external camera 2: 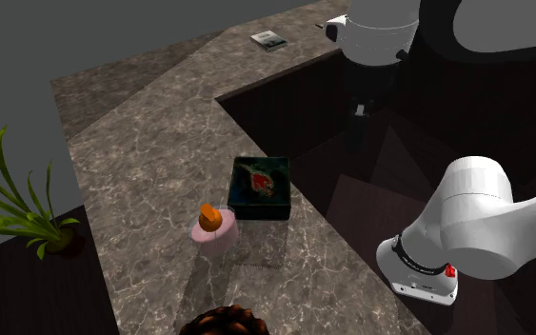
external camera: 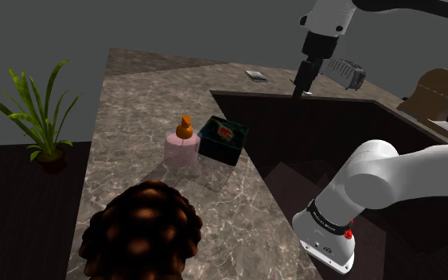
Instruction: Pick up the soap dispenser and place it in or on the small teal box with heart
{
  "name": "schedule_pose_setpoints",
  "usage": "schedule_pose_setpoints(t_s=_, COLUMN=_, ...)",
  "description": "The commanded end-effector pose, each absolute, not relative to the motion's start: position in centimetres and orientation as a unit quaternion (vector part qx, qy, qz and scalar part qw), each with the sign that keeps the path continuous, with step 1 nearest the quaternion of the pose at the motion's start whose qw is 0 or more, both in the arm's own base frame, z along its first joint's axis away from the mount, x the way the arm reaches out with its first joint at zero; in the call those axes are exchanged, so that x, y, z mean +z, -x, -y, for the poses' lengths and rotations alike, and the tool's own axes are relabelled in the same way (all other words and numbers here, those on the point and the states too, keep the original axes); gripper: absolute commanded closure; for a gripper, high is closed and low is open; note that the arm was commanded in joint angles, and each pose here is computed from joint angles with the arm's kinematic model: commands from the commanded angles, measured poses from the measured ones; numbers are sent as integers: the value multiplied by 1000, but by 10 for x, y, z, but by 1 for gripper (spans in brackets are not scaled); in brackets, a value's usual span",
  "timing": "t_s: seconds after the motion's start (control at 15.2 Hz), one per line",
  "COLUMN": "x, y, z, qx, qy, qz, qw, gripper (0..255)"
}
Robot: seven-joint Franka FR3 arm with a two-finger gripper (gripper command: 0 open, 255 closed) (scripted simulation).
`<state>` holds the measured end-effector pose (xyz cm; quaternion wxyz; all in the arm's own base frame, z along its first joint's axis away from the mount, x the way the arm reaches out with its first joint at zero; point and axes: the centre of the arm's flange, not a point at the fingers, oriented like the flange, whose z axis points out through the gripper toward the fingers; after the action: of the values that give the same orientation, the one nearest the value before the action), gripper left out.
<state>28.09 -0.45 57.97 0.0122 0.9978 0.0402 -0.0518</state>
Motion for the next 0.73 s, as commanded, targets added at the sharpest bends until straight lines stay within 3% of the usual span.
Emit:
schedule_pose_setpoints(t_s=0.0, x=580, y=-281, z=5, qx=-52, qy=-998, qz=-40, qw=12, gripper=0)
schedule_pose_setpoints(t_s=0.66, x=525, y=-367, z=-73, qx=-35, qy=-999, qz=-29, qw=13, gripper=0)
